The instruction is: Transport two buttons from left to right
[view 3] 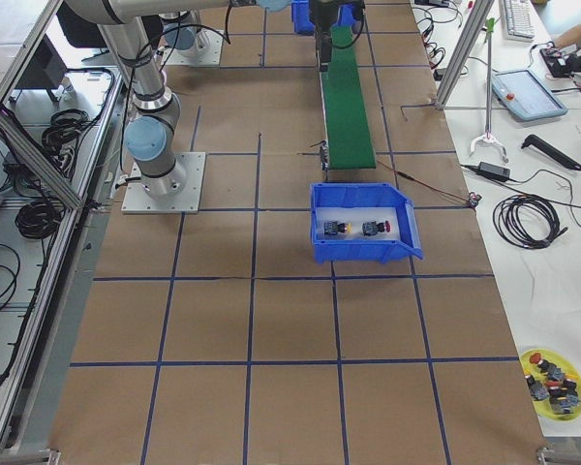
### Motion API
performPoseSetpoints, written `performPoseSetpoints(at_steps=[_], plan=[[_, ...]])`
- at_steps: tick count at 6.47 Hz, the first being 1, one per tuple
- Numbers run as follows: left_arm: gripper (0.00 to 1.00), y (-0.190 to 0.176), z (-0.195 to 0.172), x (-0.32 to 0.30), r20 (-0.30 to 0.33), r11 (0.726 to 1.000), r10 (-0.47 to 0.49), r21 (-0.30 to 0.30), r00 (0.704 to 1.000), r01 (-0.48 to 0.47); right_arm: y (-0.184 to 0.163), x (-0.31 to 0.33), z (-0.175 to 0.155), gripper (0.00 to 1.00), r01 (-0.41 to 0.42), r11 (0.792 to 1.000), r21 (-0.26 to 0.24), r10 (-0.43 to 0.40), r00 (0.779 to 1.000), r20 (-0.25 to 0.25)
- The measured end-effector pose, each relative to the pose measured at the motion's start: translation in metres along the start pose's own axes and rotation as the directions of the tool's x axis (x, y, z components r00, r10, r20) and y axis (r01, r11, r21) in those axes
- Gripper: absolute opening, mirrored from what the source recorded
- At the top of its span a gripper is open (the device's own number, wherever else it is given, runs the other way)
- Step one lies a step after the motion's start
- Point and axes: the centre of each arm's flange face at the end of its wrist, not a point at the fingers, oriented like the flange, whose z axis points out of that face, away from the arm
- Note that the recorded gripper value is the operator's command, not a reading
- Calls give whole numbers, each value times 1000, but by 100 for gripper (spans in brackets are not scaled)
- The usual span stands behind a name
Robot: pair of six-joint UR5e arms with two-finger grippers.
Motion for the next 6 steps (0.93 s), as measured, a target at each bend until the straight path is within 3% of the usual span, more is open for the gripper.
performPoseSetpoints(at_steps=[2, 6], plan=[[100, 0, 0, 0, 1, 1000, 0, 0, 1000, 0, 18, -5, 45, 100, 7, 996, -87, -6, 1000, 10], [100, 0, 0, 0, 1, 1000, 0, -1, 1000, 0, 25, -9, 49, 100, 5, 996, -89, -4, 1000, 13]])
